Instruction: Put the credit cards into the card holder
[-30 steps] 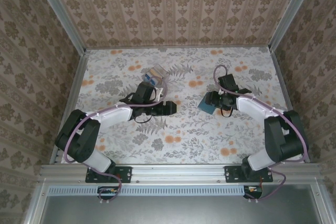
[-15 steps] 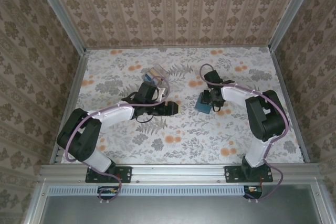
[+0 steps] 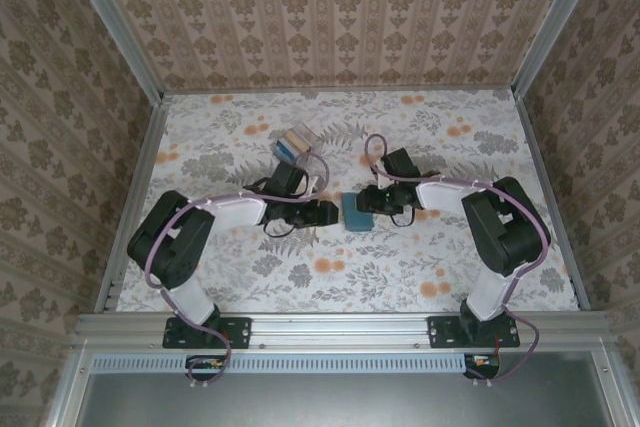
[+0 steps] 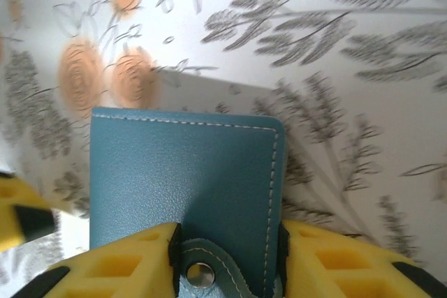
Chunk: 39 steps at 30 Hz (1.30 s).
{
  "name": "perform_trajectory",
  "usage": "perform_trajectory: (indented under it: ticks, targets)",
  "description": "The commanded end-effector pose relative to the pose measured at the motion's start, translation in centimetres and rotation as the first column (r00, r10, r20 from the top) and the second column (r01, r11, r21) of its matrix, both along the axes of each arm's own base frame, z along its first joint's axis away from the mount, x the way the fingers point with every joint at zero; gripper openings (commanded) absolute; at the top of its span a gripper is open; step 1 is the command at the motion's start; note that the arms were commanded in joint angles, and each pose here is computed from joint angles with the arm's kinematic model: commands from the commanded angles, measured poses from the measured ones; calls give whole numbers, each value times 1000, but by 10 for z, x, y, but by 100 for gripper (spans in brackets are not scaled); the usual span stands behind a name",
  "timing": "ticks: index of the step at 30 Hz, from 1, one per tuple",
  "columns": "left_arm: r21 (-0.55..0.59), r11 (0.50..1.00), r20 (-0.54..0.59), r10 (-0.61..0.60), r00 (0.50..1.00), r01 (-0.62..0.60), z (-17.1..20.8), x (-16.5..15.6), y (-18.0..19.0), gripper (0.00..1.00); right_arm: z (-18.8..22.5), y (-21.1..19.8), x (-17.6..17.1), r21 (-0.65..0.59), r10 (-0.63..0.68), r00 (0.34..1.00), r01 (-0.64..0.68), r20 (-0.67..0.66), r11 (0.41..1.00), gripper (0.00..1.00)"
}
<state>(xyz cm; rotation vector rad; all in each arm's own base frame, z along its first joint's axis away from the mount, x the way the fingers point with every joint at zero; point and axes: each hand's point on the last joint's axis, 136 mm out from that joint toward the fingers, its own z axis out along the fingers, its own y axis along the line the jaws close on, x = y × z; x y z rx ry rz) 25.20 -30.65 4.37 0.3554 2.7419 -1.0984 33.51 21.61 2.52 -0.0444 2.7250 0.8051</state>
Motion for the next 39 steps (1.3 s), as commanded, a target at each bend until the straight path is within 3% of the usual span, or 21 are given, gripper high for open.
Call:
perform_trajectory:
  ticks: [1,9,14,19,27,32,39]
  targets:
    - [-44,999,-15,-19,1000,18,5,3,-16,60,10,27,-21,161,62,996,-52,-59,986,39]
    - [-89,996,-47,-9,999,5,0,7,-33,40,4,37,-27,247,67,994,-45,-81,968,36]
    - [-96,995,-69,-19,997,12,3,5,-34,1,0,29,-27,205,30,997,-15,-67,979,43]
    - [-89,995,-66,28,997,-34,17,5,-27,0,10,7,-28,44,-4,999,2,33,999,49]
    - [-131,990,-106,39,994,-53,39,1,-30,0,39,18,-42,-58,11,980,1,199,998,46]
    - [-222,974,-154,13,988,-48,48,-6,-42,0,31,20,-34,-123,9,978,18,210,992,44]
    - [-260,964,-151,25,988,-64,58,-6,-41,0,16,27,-36,-222,45,977,2,209,975,37]
